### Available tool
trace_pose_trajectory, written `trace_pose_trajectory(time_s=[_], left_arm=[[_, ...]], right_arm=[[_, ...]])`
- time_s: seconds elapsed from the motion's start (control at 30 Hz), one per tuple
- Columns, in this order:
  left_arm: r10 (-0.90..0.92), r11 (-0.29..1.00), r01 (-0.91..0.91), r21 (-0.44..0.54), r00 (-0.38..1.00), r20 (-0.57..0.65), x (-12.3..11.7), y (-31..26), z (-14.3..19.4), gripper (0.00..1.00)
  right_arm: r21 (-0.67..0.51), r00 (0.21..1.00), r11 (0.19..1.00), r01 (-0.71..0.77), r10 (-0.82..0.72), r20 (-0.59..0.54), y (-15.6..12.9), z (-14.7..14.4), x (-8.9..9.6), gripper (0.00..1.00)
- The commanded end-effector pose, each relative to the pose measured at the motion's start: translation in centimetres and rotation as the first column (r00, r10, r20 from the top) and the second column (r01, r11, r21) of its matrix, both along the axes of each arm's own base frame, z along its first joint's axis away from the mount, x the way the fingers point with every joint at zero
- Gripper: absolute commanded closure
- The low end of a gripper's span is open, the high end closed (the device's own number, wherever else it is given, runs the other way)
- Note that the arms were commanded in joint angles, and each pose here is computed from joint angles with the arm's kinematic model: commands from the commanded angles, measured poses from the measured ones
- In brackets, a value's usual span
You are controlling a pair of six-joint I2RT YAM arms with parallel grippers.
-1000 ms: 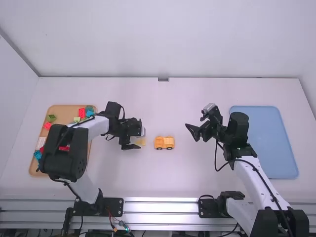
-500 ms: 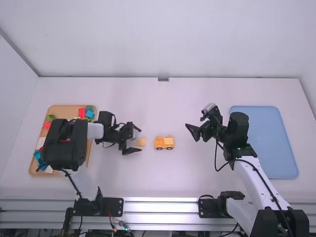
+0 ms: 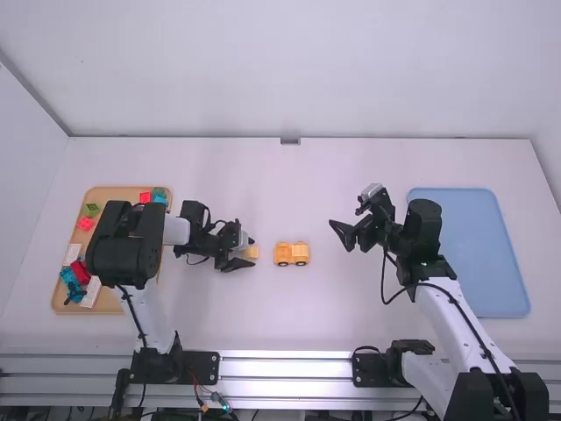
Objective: Assemble lego blocks to make yellow taxi
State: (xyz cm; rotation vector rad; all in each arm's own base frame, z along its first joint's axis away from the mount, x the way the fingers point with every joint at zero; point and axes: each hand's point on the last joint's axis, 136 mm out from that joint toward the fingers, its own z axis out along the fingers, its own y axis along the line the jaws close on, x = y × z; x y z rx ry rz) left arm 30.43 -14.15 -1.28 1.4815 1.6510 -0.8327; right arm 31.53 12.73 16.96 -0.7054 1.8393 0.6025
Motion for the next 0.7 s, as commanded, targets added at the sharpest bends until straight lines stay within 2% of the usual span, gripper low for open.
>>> trace_pose_trajectory(time_s=[0.0, 0.03, 0.2, 0.33, 0.67], left_arm=[[0.001, 1.0, -0.002, -0.024, 1.0, -0.013, -0.14, 0.0, 0.0, 0.43], [0.002, 1.0, -0.002, -0.015, 1.0, -0.014, -0.15, 0.04, -0.14, 0.47], [0.006, 1.0, -0.005, 0.03, 1.0, -0.03, -0.32, 0.24, -0.84, 0.51], [0.005, 1.0, -0.004, 0.03, 1.0, -0.024, -0.26, 0.24, -0.83, 0.64], [0.016, 1.0, -0.015, 0.025, 1.0, -0.014, 0.43, 0.21, -0.42, 0.76]], right_arm=[[0.006, 1.0, 1.0, -0.008, 0.008, -0.003, 0.12, -0.1, -0.25, 0.02], [0.004, 1.0, 1.0, -0.005, 0.005, -0.003, 0.08, -0.12, -0.21, 0.01], [0.004, 1.0, 1.0, -0.006, 0.006, -0.003, 0.09, -0.12, -0.22, 0.02], [0.004, 1.0, 1.0, -0.006, 0.006, -0.002, 0.08, -0.11, -0.21, 0.02], [0.003, 1.0, 1.0, -0.006, 0.006, -0.004, 0.08, -0.16, -0.23, 0.02]])
